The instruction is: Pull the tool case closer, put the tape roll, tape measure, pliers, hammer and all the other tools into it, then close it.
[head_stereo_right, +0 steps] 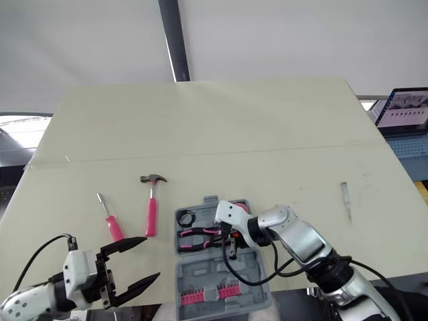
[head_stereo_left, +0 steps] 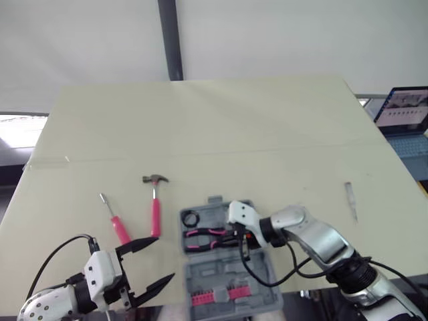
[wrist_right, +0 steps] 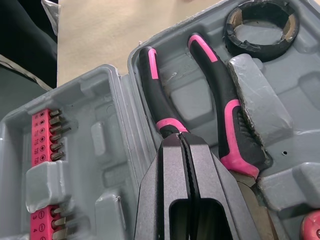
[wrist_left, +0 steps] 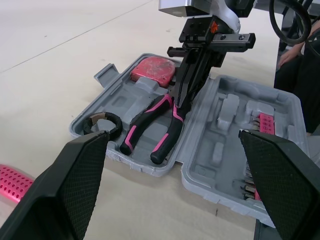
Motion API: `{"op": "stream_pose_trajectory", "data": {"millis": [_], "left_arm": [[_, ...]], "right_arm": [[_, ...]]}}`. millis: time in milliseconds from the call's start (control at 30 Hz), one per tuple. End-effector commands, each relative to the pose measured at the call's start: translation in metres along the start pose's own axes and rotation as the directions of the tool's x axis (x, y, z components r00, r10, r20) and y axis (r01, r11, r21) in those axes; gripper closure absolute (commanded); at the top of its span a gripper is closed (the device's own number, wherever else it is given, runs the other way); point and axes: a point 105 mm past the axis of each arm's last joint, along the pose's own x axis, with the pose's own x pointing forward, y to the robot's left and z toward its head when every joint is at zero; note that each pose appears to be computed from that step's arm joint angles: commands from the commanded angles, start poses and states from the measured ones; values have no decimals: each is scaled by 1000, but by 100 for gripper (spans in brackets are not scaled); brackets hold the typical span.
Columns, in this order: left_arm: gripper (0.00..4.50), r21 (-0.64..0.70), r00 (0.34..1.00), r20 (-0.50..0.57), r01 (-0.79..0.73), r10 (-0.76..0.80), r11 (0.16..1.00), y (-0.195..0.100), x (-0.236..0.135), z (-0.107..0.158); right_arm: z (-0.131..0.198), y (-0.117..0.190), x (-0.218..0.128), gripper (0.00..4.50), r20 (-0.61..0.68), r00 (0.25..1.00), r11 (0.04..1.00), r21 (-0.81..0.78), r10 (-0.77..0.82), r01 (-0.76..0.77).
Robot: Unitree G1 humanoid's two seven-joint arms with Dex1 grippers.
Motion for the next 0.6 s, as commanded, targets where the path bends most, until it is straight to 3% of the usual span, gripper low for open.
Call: {"op": "stream_pose_trajectory", "data": {"millis": [33, 600], "left_arm": [[0, 21, 1000, 25, 1, -1, 1000, -3, 0, 8], [0, 23, 1000, 23, 0, 0, 1000, -9, 0, 5]], "right_arm": [[-43, -4, 3, 445, -165, 986, 995, 83, -34, 49], [-72, -1, 16, 445, -278, 960, 987, 143, -28, 70]]}}
